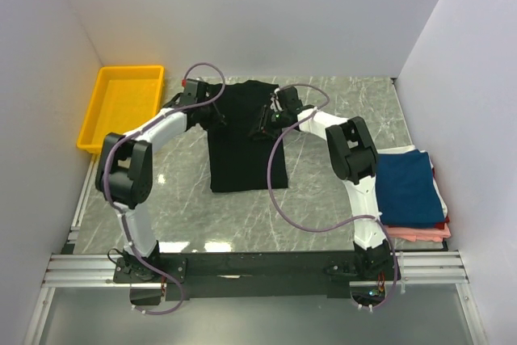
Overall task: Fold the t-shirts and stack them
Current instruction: Fold the tshirt
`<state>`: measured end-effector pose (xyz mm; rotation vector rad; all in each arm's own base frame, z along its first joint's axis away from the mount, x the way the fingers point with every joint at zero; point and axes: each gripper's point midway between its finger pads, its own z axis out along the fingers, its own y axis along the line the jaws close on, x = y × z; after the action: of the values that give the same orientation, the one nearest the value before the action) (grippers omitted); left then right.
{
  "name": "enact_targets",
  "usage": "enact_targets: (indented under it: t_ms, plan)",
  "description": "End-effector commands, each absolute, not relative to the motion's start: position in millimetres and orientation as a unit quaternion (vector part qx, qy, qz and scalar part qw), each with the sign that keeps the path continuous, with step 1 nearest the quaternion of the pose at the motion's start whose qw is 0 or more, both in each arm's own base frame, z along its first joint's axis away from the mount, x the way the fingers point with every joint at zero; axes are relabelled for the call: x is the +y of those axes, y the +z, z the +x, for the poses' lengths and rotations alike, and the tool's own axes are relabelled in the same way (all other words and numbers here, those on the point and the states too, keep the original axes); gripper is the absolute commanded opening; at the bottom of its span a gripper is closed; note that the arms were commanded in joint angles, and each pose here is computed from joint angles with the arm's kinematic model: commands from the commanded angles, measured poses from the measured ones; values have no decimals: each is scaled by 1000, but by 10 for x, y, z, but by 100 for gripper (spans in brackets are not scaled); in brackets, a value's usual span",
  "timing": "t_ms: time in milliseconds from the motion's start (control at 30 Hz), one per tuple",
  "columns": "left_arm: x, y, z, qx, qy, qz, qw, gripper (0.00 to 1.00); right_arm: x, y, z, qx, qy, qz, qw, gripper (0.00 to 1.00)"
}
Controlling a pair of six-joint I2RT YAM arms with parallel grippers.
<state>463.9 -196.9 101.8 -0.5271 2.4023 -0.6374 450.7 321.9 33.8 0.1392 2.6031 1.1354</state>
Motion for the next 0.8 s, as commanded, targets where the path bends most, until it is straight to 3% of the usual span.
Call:
enact_targets:
  t_ms: [0,233,400,567,767]
  plan:
    - [-1954,1388,4539,886,-266,-195,326,1,3172,264,4498,906,399,53,134,37]
    - [-1813,1527,4015,867,-288,-222,340,19,3187,787,4461,866,484,43,119,38]
    - [-1727,1378,3468,867,-302,-221,330,34,3096,1240,4365,862,482,27,155,42]
    - [-1691,1183,3131,873,-307,-220,309,39,2830,1560,4153,867,446,45,220,52]
    - [-1666,1037,2872,873,-313,-223,299,47,2475,1377,3580,874,414,72,245,54]
